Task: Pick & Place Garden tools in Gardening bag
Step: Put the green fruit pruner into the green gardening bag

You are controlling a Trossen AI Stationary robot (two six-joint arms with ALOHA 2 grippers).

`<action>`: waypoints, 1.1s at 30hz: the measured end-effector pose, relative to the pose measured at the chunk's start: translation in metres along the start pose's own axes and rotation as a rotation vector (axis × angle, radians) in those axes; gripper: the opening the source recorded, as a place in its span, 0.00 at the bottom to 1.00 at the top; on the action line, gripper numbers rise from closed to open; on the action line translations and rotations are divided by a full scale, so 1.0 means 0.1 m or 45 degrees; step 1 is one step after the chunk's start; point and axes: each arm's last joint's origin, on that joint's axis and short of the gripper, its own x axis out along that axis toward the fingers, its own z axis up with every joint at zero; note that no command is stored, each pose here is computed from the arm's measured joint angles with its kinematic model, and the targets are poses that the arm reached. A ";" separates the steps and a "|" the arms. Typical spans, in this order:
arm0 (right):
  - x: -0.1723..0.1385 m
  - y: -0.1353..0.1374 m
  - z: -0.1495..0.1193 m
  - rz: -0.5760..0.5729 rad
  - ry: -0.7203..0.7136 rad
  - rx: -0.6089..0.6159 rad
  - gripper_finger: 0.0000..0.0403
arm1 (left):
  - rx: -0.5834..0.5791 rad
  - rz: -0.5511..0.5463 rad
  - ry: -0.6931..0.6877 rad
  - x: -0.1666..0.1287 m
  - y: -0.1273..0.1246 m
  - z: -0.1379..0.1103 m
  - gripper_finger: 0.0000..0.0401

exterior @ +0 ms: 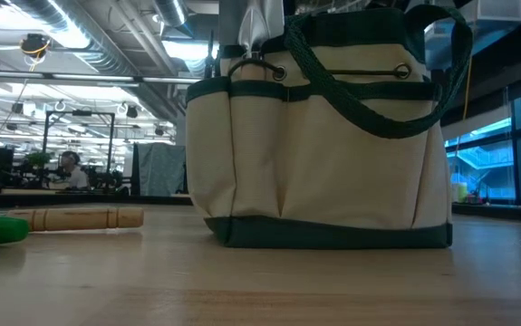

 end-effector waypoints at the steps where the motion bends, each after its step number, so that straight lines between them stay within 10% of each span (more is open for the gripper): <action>1: 0.00 0.00 0.00 -0.001 -0.003 0.000 0.07 | 0.005 0.002 0.003 0.02 0.01 -0.01 0.39; 24: -0.01 -0.01 0.01 -0.050 -0.037 0.024 0.07 | -0.002 -0.034 0.077 0.21 0.10 -0.09 0.14; 33: -0.03 -0.01 -0.01 -0.089 -0.036 0.021 0.32 | 0.018 0.004 0.028 0.09 0.04 -0.05 0.14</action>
